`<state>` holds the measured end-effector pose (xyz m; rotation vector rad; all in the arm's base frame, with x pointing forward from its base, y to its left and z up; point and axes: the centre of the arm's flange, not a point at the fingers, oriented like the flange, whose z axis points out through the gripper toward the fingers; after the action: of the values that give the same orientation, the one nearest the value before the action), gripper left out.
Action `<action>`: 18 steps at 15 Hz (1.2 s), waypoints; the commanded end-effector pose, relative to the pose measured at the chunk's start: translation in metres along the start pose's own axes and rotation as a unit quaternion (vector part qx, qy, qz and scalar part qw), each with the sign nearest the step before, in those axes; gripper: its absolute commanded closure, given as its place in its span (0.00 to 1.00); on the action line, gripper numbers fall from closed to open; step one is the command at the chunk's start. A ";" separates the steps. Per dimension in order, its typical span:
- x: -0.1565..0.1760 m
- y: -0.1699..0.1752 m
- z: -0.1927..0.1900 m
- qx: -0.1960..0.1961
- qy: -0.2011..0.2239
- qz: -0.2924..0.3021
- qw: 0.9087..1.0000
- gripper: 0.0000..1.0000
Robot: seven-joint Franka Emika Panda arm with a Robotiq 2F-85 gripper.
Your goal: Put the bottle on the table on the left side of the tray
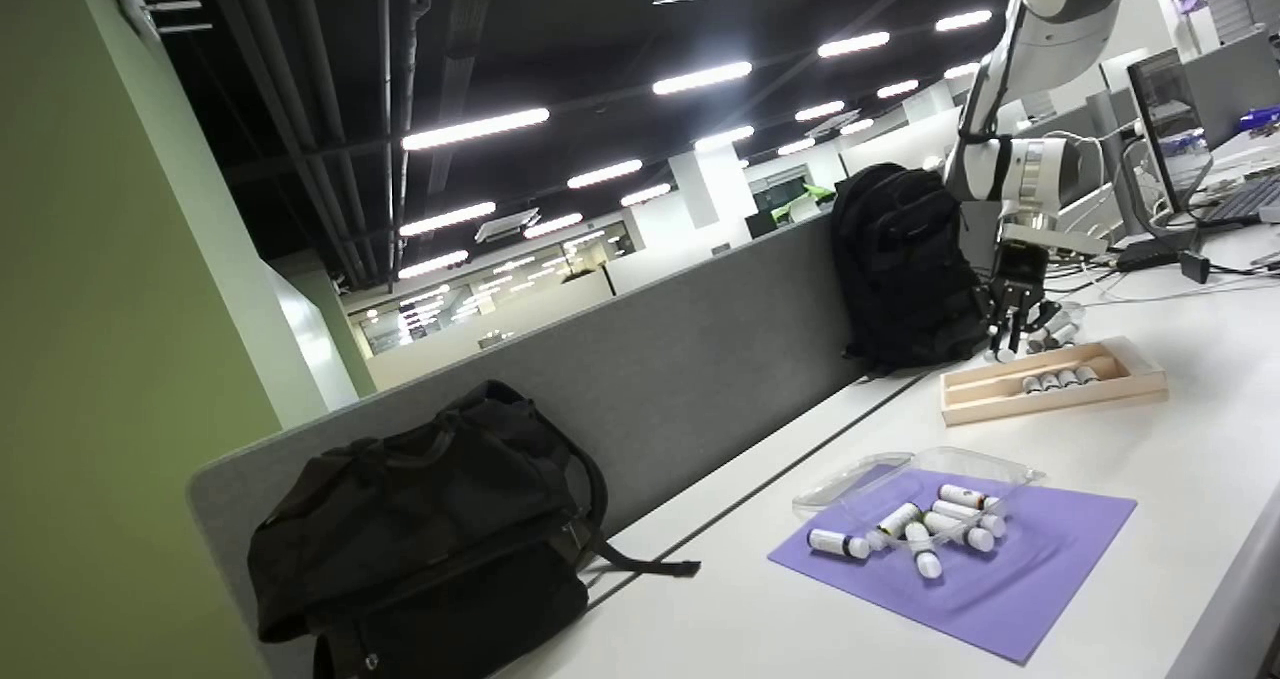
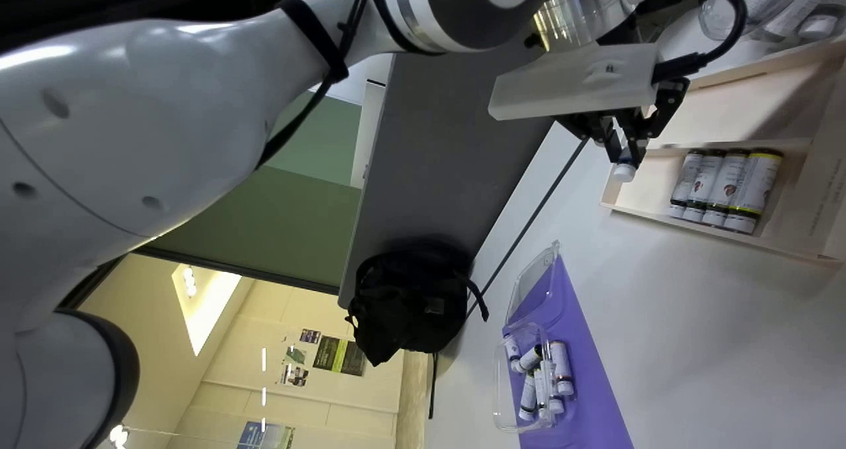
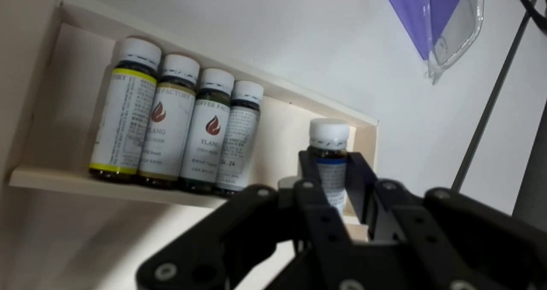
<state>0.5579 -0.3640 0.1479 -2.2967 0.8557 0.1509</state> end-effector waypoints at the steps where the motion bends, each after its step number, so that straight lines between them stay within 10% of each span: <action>1: 0.004 -0.007 0.013 -0.008 -0.015 0.014 1.000 0.94; 16: 0.018 -0.001 0.037 -0.016 -0.001 0.044 0.999 0.94; 17: 0.019 0.000 0.038 -0.020 -0.001 0.047 0.999 0.53; 18: 0.019 0.000 0.039 -0.021 0.000 0.049 0.999 0.51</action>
<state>0.5658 -0.3438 0.1115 -2.2955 0.9159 0.2041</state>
